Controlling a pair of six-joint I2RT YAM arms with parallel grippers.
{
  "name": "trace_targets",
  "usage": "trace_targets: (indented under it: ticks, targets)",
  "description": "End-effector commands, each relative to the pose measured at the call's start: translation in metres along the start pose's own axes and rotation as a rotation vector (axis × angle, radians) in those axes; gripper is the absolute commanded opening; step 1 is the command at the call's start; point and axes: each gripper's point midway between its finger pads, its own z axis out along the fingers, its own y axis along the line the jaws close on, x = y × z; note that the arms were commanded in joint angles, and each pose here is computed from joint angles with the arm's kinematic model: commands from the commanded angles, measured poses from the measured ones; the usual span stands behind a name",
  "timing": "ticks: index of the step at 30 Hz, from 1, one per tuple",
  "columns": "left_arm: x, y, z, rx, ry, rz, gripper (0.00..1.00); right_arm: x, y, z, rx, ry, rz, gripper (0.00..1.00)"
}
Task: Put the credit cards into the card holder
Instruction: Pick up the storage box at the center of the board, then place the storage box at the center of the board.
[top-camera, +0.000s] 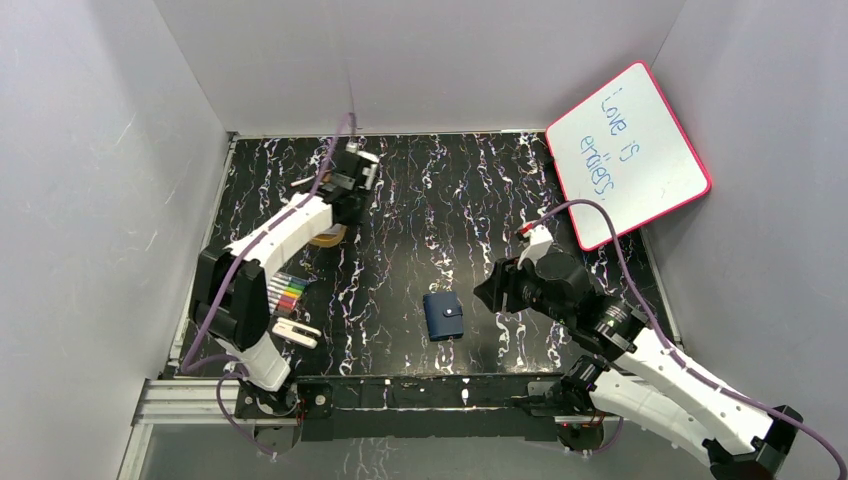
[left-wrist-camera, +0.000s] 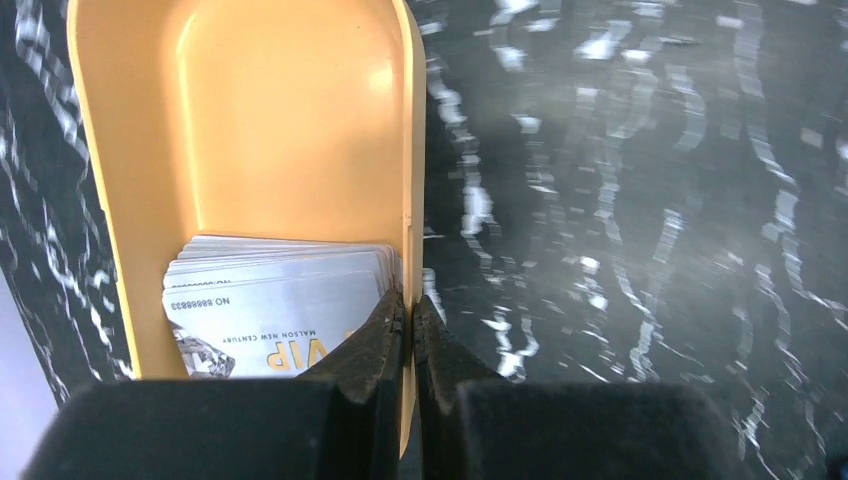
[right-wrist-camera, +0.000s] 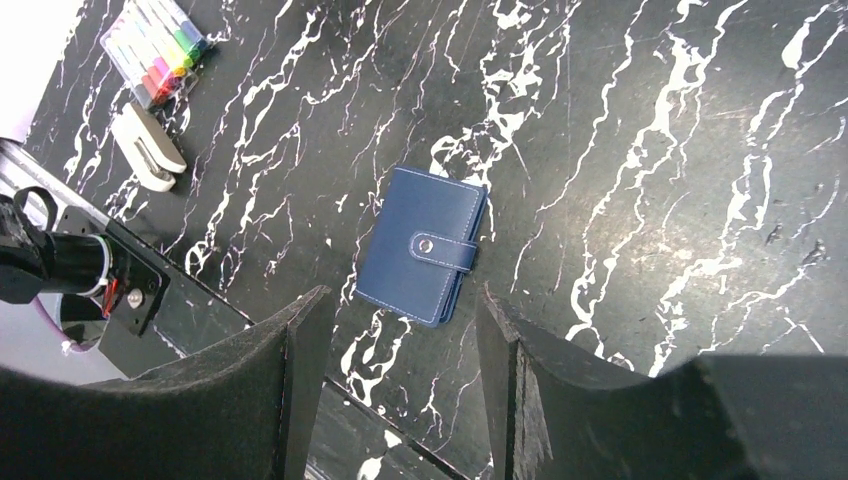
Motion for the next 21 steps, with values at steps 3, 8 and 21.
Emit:
trace_targets:
  ticks: [3,8,21]
  targets:
    - [-0.046,-0.078,-0.037,0.106,-0.155,0.397,0.00,-0.028,-0.001,-0.023,0.030,-0.085,-0.028,0.62]
    - [-0.046,-0.129,-0.025,0.178,-0.173,0.590,0.00,-0.026,-0.005,-0.035,0.044,-0.090,-0.017,0.62]
    - [-0.035,-0.204,-0.017,0.488,-0.372,0.890,0.00,-0.031,-0.009,-0.057,0.060,-0.120,0.002,0.62]
